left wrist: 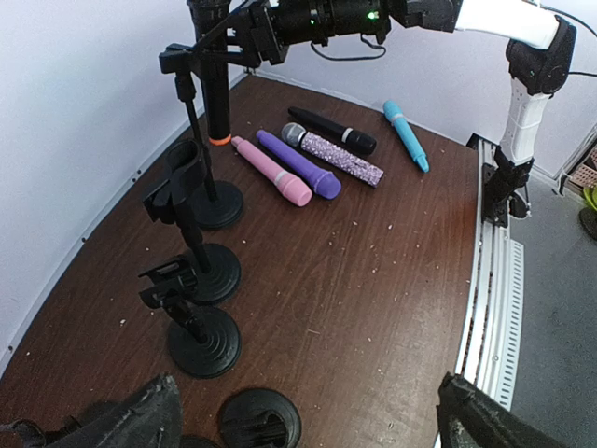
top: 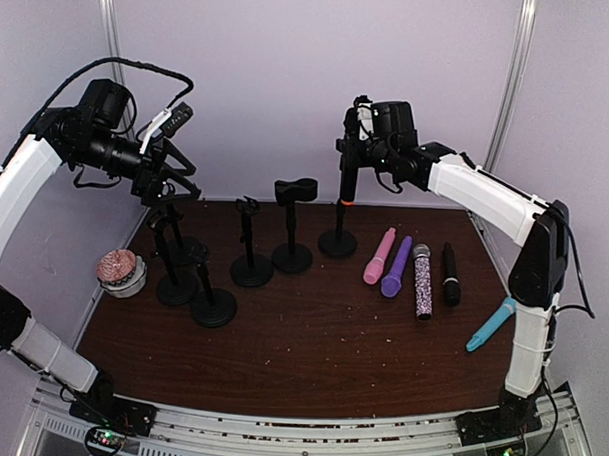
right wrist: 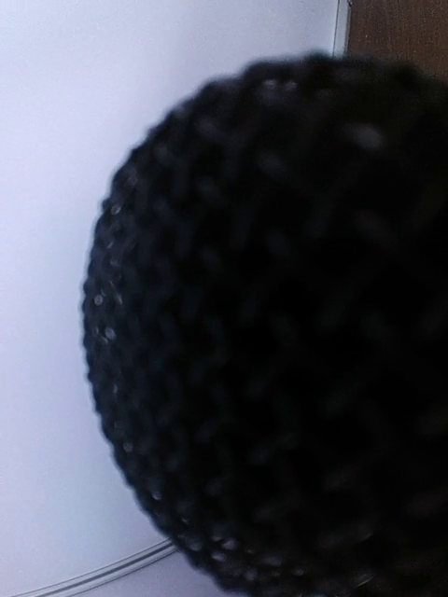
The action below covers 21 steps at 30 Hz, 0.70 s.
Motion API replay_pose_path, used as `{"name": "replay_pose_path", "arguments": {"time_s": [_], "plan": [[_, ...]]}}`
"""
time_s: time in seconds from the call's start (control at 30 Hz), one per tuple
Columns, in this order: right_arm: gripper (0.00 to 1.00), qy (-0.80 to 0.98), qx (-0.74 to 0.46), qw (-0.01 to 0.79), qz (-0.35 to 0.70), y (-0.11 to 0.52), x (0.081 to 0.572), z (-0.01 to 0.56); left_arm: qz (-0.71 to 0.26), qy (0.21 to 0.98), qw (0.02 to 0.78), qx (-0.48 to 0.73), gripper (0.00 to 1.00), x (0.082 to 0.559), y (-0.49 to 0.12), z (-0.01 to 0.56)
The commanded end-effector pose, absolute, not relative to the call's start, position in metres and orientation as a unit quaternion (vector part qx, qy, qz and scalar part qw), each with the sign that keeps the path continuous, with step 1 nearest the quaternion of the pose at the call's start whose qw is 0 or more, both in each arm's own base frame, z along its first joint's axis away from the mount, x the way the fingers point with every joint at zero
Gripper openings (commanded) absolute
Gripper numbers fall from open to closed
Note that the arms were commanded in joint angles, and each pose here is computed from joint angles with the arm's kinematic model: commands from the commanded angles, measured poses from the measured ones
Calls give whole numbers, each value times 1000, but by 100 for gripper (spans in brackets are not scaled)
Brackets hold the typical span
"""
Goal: Remove the microphone from the stand
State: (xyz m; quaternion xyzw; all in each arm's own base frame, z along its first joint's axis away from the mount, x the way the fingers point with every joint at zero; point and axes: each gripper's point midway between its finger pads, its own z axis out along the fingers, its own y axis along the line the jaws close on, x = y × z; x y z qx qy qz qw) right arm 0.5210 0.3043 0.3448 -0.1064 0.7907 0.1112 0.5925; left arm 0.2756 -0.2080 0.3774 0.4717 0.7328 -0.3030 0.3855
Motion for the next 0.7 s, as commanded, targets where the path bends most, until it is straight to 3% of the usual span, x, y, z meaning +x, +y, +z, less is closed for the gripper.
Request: {"name": "replay_pose_path", "arguments": {"time_s": [0.0, 0.23, 0.67], "plan": [[15, 754, -104, 635, 134, 289, 496, 407, -306, 716, 405, 480, 98, 276, -210, 387], [9, 722, -156, 637, 223, 302, 443, 440, -338, 708, 389, 482, 94, 271, -215, 381], [6, 693, -272, 572, 345, 347, 326, 406, -396, 677, 354, 509, 96, 255, -236, 365]]}}
